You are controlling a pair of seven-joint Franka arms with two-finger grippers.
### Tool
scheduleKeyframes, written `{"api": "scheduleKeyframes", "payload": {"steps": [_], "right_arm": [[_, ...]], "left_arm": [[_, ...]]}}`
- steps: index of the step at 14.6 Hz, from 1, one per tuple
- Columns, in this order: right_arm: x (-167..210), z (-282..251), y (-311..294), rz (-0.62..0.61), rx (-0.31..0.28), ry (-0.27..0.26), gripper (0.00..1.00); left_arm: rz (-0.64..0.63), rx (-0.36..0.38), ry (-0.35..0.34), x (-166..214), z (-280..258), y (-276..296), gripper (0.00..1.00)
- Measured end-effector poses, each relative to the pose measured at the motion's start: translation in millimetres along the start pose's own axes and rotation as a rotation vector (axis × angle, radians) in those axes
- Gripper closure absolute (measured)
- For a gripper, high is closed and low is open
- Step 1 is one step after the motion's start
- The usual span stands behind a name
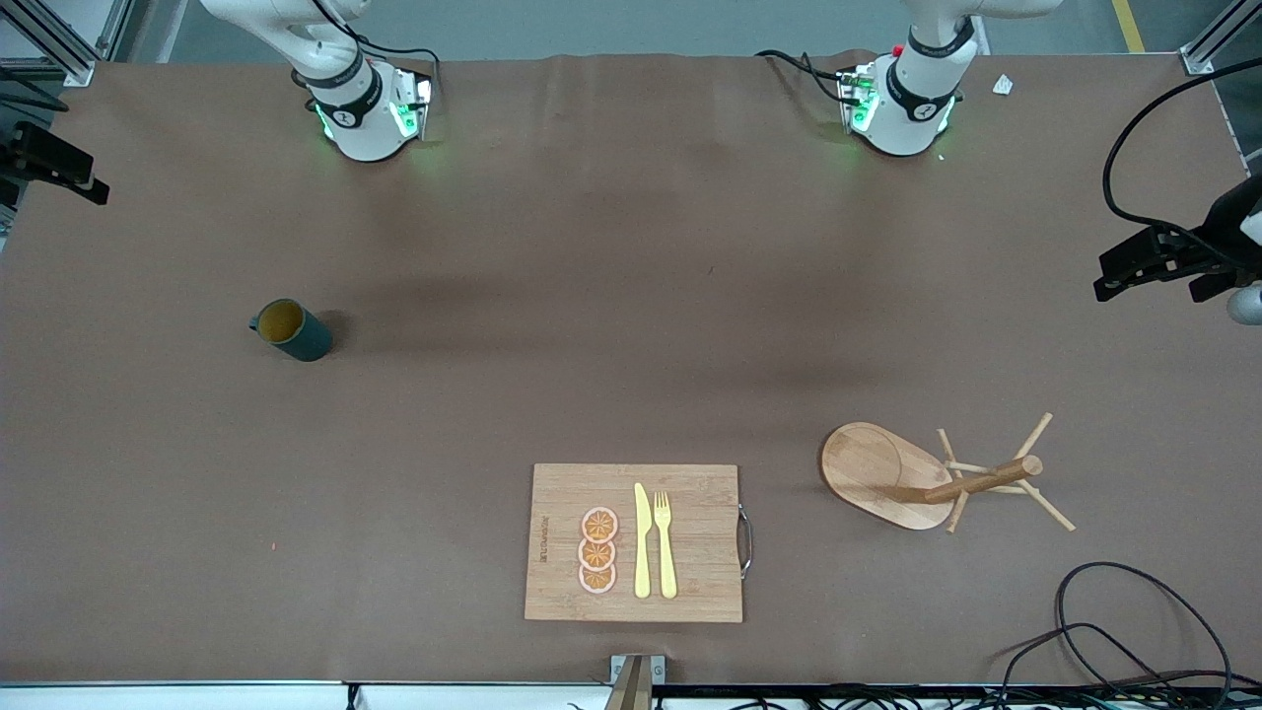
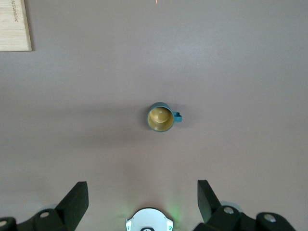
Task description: Transfer cup from left to right arm and place
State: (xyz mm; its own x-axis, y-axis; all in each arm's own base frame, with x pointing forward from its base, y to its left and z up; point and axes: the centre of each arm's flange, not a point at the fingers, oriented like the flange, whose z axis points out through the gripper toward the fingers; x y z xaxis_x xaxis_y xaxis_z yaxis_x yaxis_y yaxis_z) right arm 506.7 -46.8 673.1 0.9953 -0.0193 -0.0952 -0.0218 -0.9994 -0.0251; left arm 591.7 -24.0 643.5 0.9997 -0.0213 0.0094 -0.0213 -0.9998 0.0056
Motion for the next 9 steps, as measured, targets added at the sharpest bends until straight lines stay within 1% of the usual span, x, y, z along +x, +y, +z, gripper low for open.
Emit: {"api": "scheduleKeyframes", "payload": {"steps": [9], "right_arm": [[0.9,0.4,0.2,0.001,0.001,0.005,0.00]], "left_arm": [[0.000,0.000,0.000,0.0,0.0,0.0,0.00]]}}
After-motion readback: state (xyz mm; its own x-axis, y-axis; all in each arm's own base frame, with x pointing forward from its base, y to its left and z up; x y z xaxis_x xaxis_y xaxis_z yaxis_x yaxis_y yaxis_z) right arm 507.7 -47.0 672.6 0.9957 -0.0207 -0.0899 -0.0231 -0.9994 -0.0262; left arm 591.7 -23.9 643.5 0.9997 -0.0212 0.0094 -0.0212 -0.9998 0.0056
